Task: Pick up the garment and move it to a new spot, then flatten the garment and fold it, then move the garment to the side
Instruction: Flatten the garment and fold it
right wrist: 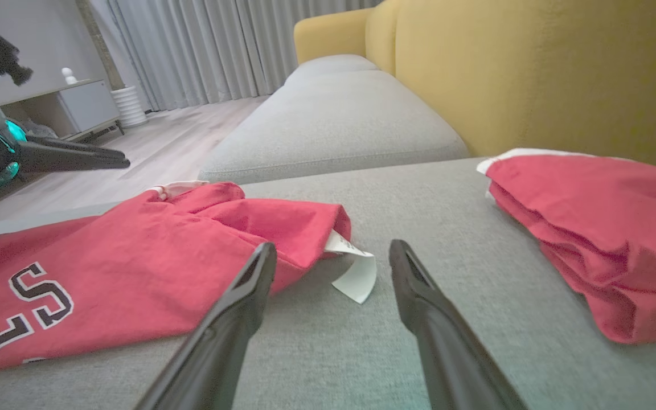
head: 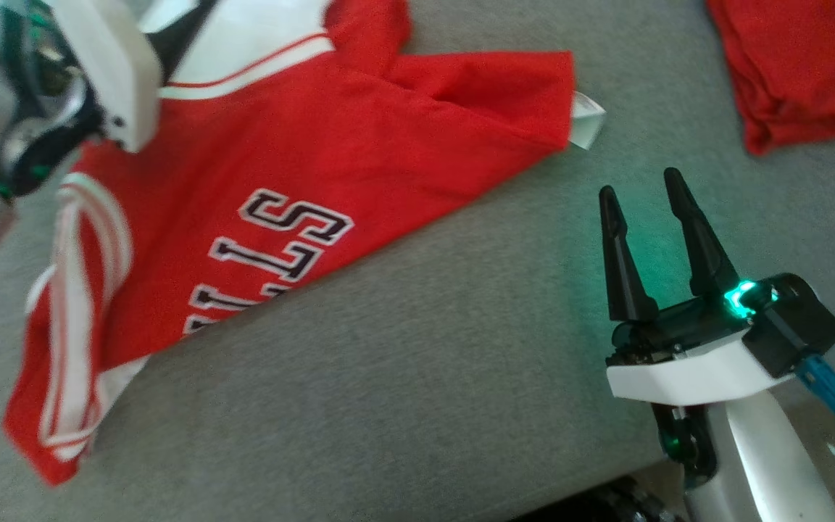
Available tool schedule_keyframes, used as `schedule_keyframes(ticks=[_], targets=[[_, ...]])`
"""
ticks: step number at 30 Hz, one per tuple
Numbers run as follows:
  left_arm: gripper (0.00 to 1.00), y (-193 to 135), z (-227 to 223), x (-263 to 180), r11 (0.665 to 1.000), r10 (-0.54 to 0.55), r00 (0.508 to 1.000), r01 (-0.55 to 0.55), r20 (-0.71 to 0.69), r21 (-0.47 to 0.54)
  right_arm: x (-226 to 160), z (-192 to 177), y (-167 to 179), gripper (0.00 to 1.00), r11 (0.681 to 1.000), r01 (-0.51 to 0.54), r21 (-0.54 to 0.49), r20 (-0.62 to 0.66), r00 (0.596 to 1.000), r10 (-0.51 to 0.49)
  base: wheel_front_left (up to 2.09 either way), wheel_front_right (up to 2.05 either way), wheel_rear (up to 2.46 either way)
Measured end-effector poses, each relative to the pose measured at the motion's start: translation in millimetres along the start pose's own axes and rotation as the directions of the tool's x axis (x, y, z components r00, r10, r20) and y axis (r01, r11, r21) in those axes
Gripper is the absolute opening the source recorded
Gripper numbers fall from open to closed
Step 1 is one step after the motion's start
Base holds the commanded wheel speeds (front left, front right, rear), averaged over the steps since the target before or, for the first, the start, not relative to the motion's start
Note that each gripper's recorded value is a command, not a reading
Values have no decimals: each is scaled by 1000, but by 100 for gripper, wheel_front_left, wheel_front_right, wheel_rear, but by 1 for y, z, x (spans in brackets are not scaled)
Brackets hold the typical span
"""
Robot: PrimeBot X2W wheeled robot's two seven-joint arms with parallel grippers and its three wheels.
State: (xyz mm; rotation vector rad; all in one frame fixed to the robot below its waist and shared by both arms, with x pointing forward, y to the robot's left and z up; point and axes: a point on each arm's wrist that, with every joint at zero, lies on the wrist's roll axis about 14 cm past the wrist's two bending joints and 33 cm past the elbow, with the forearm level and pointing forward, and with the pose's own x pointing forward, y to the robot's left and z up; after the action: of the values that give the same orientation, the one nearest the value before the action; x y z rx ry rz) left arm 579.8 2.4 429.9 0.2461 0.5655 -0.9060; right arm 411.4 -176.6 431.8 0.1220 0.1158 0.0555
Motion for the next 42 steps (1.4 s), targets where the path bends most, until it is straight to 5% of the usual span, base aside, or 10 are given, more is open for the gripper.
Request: schedule_keyframes(ticks=[13,14,15,23,31,37,42], targets=[[100,36,-49,76,999,-2,988,-3,-155,-32,-11,-20,-35,100,993,115,-12,-76,990,-116,0,0,0],[36,37,-49,77,999,-6,986,1,-164,-34,-12,-21,-37,100,993,120,-15,-79,990,-121,0,0,0],[0,39,-49,78,999,-9,985,3,-173,-35,-13,-21,-38,100,992,124,-17,-82,989,-125,0,0,0],[0,26,-45,58,999,-41,988,43,-148,12,-8,-15,-34,100,994,109,-8,-55,992,-109,0,0,0],[0,18,16,7,992,-33,991,17,127,127,3,-3,-16,100,999,41,-28,-10,999,-42,0,0,0],[0,26,66,-94,964,40,941,-126,337,236,5,10,5,100,999,-23,-33,34,999,24,0,0,0],[0,26,64,-179,931,167,902,-277,399,236,-1,11,29,100,996,-87,-15,36,995,88,0,0,0]])
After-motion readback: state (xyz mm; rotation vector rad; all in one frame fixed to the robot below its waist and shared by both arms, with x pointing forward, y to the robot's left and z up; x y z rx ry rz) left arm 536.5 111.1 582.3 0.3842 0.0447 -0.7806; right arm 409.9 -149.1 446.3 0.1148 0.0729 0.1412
